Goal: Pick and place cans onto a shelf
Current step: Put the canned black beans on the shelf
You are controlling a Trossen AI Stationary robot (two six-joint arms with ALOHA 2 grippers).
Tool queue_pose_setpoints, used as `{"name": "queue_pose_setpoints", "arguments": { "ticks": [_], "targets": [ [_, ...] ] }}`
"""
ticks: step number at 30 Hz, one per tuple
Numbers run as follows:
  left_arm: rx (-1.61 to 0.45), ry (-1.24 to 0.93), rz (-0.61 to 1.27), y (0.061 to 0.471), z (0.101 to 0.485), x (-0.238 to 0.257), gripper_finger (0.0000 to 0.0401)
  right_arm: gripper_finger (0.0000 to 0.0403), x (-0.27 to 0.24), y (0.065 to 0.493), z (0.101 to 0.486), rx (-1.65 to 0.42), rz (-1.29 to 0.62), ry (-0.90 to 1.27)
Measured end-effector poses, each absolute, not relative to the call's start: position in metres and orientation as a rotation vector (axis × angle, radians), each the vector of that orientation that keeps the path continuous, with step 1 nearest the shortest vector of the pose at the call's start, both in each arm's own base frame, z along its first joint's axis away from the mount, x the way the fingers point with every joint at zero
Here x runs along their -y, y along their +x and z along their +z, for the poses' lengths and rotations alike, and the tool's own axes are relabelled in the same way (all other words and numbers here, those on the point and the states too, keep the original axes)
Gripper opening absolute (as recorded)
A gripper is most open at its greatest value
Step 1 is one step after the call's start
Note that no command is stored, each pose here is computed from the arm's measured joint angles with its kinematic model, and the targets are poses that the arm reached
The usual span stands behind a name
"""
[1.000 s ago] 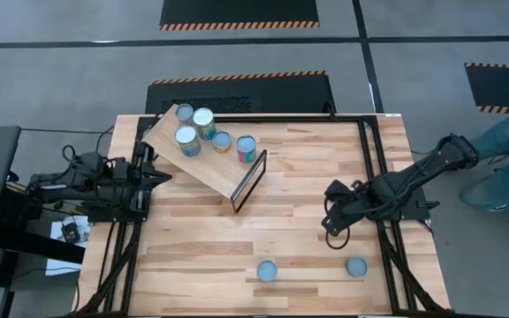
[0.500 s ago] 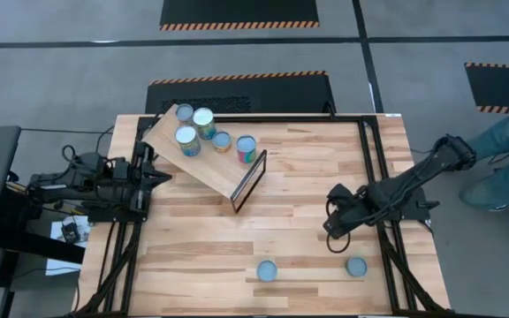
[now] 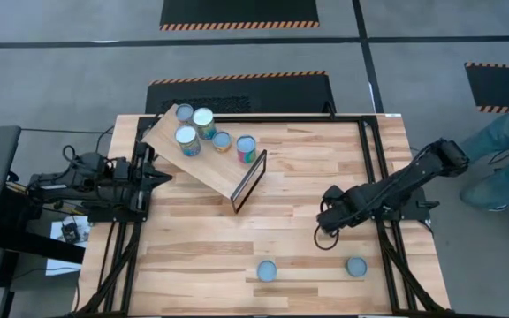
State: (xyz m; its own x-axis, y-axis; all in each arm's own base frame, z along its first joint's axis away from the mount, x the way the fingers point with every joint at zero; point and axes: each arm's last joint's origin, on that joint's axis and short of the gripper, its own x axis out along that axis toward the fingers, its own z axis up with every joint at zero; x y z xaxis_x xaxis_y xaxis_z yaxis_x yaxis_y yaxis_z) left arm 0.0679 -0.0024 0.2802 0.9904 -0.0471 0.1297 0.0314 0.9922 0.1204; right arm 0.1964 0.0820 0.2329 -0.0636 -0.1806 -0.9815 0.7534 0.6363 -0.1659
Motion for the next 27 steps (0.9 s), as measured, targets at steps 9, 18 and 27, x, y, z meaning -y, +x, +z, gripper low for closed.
{"name": "queue_pose_setpoints", "arguments": {
  "ticks": [9, 18, 27],
  "targets": [
    [0.135, 0.118, -0.039, 0.068, 0.280, 0.002, 0.0004, 0.0190, -0.071, 0.180, 0.212, -1.386, -0.859, 0.622],
    [0.135, 0.117, -0.039, 0.068, 0.281, 0.002, 0.0004, 0.0208, -0.065, 0.182, 0.188, -1.369, -0.917, 0.594],
    [0.136, 0.117, -0.046, 0.068, 0.281, 0.003, 0.0004, 0.0145, -0.060, 0.183, 0.174, -1.336, -0.904, 0.610]
  ]
}}
